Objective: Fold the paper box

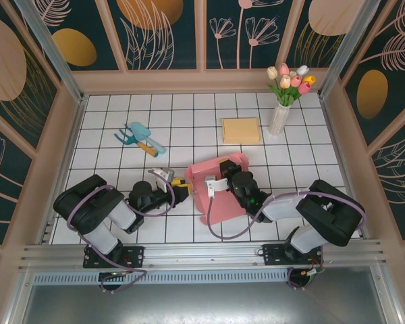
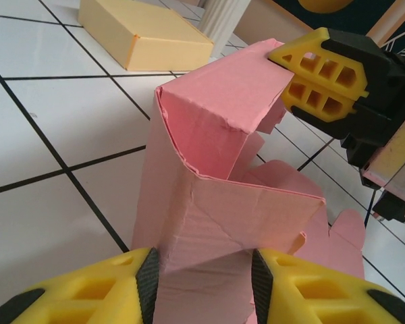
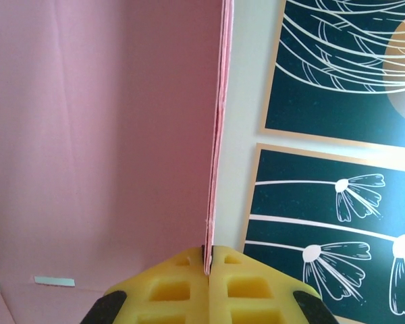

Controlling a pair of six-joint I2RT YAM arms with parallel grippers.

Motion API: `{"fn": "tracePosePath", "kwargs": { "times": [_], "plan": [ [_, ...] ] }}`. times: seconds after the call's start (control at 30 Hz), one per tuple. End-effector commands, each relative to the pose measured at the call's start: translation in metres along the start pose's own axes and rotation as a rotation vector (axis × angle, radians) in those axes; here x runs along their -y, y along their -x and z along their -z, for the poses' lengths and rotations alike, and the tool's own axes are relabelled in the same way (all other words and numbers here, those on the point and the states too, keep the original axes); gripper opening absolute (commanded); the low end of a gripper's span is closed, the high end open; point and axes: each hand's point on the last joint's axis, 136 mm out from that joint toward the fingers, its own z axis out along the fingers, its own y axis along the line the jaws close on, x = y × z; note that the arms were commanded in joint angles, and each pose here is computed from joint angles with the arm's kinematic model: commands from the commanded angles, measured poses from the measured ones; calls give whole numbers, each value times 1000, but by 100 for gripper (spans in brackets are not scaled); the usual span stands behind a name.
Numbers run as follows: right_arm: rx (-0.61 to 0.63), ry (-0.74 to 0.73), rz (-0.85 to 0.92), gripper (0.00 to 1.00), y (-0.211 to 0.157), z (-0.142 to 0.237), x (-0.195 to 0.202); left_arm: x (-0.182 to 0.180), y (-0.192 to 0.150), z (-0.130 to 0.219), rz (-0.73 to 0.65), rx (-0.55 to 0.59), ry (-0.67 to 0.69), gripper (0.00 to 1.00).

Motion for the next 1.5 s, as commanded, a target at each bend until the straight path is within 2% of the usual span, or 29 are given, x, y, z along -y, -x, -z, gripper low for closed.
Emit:
{"fn": "tracePosePath", "kwargs": {
  "times": [0.0, 0.43, 0.73, 1.0, 1.23, 1.3, 1.47],
  "plan": [
    [20, -48, -49, 0, 9, -3, 16, 13, 19, -6, 16, 64, -75, 43],
    [20, -51, -49, 0, 7, 1, 17, -11, 0, 1, 33, 27, 46, 49],
    [17, -48, -52, 0, 6, 5, 14, 3, 10, 1, 52, 49, -16, 56],
    [20, -48, -64, 0, 6, 5, 17, 10, -24, -5, 38, -52, -73, 56],
    [20, -40, -64, 0, 4, 7, 16, 10, -36, -7, 17, -83, -94, 57],
    [21, -40, -65, 0, 4, 8, 16, 4, -36, -12, 8, -89, -64, 57],
    [31, -34, -70, 0, 5, 9, 14, -29, -27, -19, -5, -68, 123, 56]
  ]
}}
